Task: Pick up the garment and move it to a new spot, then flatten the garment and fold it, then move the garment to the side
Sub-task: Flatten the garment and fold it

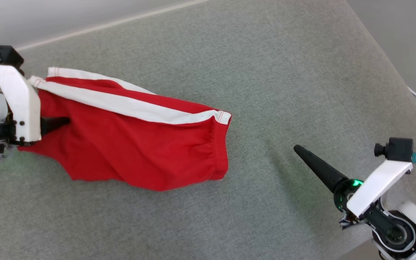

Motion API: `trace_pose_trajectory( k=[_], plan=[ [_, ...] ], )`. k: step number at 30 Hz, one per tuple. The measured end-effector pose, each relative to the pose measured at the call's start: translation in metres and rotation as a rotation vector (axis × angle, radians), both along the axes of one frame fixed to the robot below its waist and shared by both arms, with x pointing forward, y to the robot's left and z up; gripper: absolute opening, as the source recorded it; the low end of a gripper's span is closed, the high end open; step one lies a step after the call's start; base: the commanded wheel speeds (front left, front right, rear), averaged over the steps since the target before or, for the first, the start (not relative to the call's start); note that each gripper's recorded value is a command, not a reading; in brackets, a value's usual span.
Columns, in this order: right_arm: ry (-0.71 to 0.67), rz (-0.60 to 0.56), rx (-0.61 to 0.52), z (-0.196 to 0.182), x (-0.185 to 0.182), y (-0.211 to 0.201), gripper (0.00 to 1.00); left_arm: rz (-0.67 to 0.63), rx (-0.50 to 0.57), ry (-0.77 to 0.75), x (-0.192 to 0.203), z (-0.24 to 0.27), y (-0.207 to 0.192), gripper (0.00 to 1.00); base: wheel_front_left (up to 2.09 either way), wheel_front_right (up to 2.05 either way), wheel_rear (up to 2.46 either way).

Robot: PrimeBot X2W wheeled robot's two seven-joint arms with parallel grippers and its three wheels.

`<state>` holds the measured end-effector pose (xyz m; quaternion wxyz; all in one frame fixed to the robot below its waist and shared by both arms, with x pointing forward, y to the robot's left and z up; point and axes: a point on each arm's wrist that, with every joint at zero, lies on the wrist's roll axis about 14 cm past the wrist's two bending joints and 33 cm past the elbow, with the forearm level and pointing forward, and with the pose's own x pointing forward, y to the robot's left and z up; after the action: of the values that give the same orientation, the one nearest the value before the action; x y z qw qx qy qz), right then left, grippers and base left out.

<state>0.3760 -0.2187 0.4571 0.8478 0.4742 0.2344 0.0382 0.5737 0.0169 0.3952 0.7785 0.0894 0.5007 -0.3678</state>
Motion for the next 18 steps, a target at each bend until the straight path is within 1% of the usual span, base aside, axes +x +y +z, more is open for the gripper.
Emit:
trace_pose_trajectory(
  k=[4,5,6,7,8,10,12,18],
  plan=[
    [0.012,-0.032,0.005,-0.004,-0.009,-0.006,1.00,-0.021,-0.001,0.037,-0.008,0.002,-0.005,1.00,0.00,0.00,0.00],
    [0.013,-0.037,0.007,-0.004,-0.010,-0.006,1.00,-0.024,0.004,0.039,-0.008,0.002,-0.004,0.98,0.00,0.00,0.00],
    [0.014,-0.041,0.010,-0.005,-0.011,-0.006,1.00,-0.025,0.017,0.037,-0.008,0.001,-0.002,0.41,0.00,0.00,0.00],
    [0.014,-0.042,0.014,-0.005,-0.011,-0.005,1.00,-0.026,0.033,0.029,-0.007,-0.001,0.001,0.13,0.00,0.00,0.00],
    [0.011,-0.043,0.018,-0.005,-0.010,-0.004,1.00,-0.027,0.056,0.022,-0.007,-0.003,0.005,0.00,0.00,0.00,0.00],
    [0.008,-0.039,0.016,-0.005,-0.010,-0.003,1.00,-0.025,0.073,0.022,-0.009,-0.003,0.010,0.00,0.00,0.00,0.00],
    [0.005,-0.033,0.014,-0.004,-0.010,-0.003,1.00,-0.020,0.060,0.013,-0.011,-0.001,0.009,0.00,0.00,0.00,0.00],
    [-0.026,-0.017,0.016,0.004,-0.010,0.000,1.00,-0.015,0.061,0.019,-0.033,0.012,0.016,0.00,0.00,0.00,0.00]
  ],
)
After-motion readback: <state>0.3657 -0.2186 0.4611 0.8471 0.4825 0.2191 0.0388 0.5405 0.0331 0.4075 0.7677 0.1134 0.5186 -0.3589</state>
